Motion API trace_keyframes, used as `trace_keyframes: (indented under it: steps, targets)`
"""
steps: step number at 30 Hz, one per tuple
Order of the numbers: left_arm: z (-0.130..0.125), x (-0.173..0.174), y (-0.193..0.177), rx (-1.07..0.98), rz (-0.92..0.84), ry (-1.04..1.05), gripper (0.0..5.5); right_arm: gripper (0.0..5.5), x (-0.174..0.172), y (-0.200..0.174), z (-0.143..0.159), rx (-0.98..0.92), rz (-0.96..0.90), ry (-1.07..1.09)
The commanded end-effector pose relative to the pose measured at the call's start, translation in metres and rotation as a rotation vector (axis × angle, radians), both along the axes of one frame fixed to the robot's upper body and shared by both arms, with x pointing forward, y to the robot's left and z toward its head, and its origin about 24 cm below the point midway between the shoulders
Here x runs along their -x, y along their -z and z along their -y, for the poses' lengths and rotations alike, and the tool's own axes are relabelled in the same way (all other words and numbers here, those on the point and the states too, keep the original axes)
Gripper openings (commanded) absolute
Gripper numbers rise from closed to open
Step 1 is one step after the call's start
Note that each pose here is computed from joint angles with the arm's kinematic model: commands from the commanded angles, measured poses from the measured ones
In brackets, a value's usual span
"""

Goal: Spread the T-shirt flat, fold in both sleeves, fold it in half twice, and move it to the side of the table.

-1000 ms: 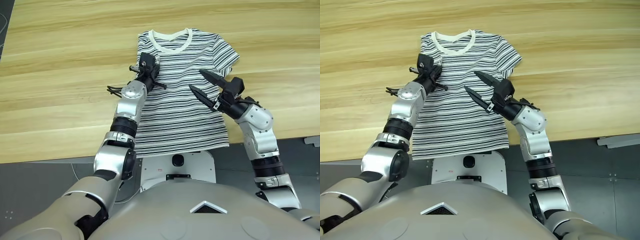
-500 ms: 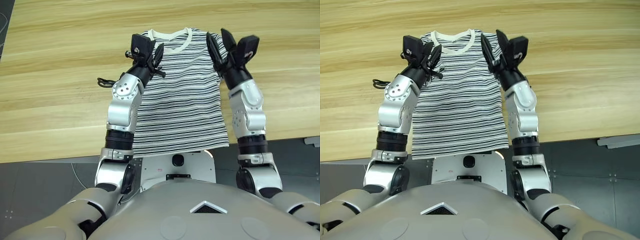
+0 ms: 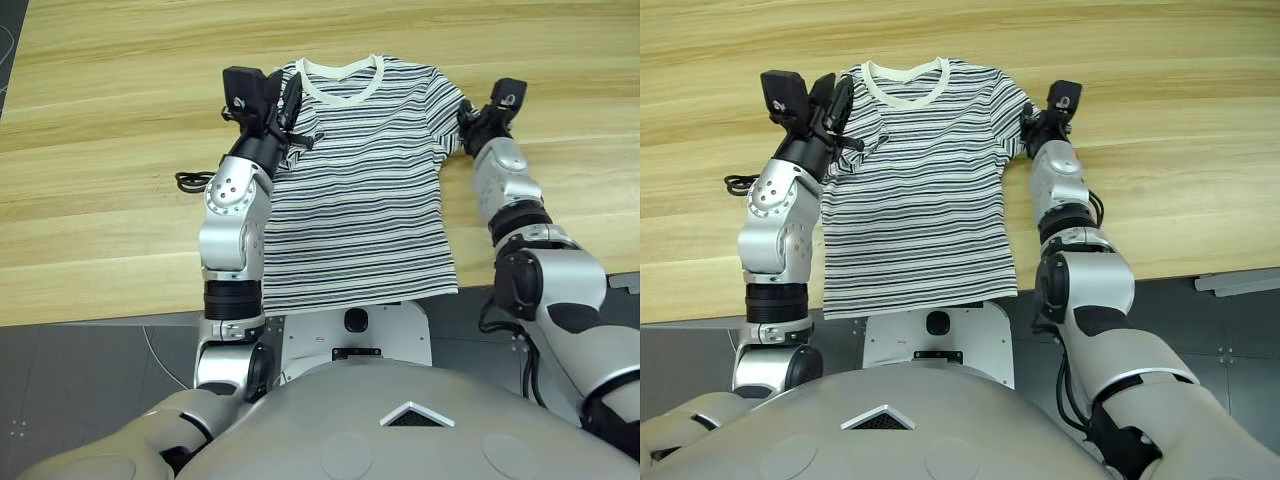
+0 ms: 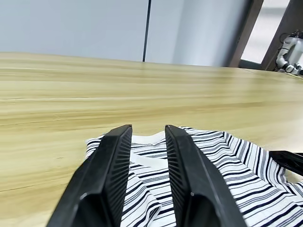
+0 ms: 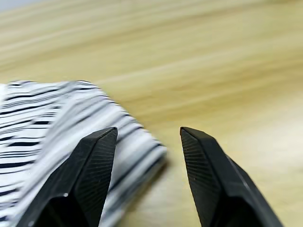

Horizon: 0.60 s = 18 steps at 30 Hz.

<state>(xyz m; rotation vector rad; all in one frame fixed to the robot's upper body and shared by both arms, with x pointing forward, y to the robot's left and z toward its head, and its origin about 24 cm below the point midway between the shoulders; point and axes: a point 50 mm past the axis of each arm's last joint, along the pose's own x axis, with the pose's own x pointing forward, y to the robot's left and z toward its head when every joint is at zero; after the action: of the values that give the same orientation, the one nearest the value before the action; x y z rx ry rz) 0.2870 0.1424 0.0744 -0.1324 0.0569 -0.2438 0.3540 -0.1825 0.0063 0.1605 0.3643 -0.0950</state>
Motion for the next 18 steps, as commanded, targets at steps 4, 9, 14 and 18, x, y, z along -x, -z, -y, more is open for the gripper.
trace_keyframes:
  steps: [4, 9, 14, 18]
  targets:
    - [-0.007, 0.005, -0.003, 0.012, 0.010, -0.053, 1.29, 2.46, -0.009, -0.013, 0.008, -0.017, 0.000, 0.032]
    - [-0.007, 0.005, -0.003, 0.029, 0.011, -0.066, 1.29, 2.46, -0.008, -0.007, -0.006, -0.061, -0.044, -0.088]
    - [-0.008, 0.005, -0.003, 0.031, 0.012, -0.074, 1.29, 2.46, -0.007, -0.004, -0.010, -0.071, -0.069, -0.117]
    - [-0.008, 0.004, -0.003, 0.030, 0.011, -0.077, 1.29, 2.46, -0.006, -0.003, -0.011, -0.075, -0.083, -0.126]
